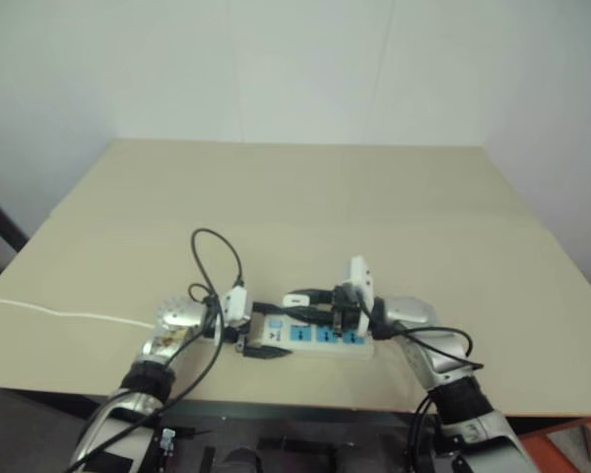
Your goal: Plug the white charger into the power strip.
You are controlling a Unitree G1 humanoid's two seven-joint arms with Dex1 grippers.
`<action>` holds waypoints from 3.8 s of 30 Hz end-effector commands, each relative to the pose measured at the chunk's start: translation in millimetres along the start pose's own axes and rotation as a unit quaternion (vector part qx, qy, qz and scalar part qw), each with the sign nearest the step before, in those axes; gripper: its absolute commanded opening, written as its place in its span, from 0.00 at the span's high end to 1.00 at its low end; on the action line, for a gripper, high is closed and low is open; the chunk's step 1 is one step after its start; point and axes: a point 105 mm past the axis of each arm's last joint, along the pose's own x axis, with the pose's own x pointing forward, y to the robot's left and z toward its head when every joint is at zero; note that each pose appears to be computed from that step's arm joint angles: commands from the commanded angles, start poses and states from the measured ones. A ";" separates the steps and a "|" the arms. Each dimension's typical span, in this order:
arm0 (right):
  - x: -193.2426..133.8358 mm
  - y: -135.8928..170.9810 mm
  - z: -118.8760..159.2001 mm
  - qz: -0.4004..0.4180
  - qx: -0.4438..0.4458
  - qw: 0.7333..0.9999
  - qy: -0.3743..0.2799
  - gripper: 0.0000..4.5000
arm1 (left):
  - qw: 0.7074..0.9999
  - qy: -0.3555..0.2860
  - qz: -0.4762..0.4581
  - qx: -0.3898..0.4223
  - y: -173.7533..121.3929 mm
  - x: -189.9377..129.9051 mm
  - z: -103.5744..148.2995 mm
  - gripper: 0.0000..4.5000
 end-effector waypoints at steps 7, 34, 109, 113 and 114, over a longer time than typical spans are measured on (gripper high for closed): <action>-5.1 -4.8 11.8 -0.002 -0.032 0.999 -0.006 0.75 | 1.000 0.015 -0.022 -0.003 -7.1 2.6 -4.5 0.27; -6.3 3.2 -17.8 0.016 -0.030 0.999 0.037 0.75 | 1.000 0.016 -0.019 -0.005 -7.7 1.8 -5.0 0.27; -33.8 5.9 -60.9 0.032 -0.007 0.988 0.151 0.00 | 1.000 -0.007 0.015 -0.006 5.0 -15.8 25.9 0.00; -48.9 -3.9 -31.4 0.007 -0.043 0.990 0.131 0.00 | 0.999 -0.020 0.019 0.016 -1.6 -29.9 50.4 0.00; -53.6 -4.7 -24.2 0.003 -0.054 0.990 0.128 0.00 | 0.999 -0.022 0.018 0.015 -3.9 -33.0 54.8 0.00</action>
